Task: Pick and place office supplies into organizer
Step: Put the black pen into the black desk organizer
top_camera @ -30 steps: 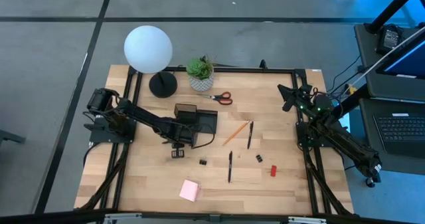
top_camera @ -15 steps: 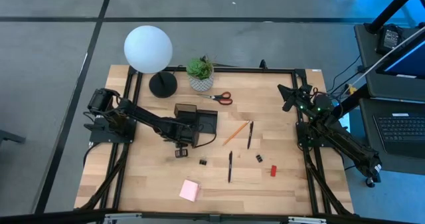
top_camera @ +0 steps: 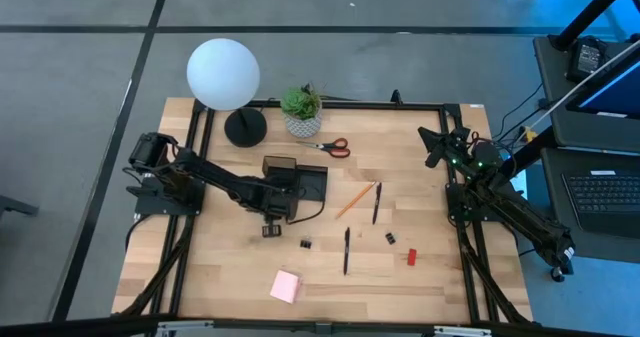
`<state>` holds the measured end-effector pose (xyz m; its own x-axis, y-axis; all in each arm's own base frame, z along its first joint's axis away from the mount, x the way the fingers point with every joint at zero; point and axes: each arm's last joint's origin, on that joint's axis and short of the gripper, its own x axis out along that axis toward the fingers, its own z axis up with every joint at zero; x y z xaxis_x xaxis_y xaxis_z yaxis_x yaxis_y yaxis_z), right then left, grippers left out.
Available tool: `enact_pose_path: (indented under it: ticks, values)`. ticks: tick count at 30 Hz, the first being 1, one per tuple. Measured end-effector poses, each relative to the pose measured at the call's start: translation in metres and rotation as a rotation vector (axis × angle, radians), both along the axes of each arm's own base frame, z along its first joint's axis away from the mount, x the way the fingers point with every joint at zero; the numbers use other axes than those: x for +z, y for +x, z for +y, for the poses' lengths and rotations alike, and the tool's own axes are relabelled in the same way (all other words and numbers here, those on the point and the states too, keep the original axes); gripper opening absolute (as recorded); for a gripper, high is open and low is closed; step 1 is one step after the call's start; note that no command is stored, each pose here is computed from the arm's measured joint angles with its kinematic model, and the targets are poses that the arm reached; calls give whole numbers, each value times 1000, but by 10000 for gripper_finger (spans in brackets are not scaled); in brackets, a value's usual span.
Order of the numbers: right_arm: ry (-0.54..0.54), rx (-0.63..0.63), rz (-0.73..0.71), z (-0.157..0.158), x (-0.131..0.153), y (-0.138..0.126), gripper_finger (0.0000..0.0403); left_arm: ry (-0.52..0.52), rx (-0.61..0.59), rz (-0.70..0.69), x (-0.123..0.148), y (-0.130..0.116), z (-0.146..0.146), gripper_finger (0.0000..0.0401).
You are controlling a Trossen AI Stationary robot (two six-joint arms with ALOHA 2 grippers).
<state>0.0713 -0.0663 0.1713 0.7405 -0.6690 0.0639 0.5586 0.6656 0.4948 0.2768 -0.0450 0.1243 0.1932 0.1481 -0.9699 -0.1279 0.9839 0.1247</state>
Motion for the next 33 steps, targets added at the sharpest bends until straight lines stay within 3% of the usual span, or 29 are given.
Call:
enact_pose_path:
  ticks: [5,16,27,33]
  values:
    - [0,0,0,0,0,0,35,39,-90,-7,0,0,-6,27]
    - [0,0,1,0,0,0,35,18,-97,-62,15,-3,-12,27]
    - [-3,0,3,0,0,0,35,0,-111,-229,58,-10,-11,27]
    - [-2,0,2,0,0,0,35,65,-145,-486,104,-18,-6,27]
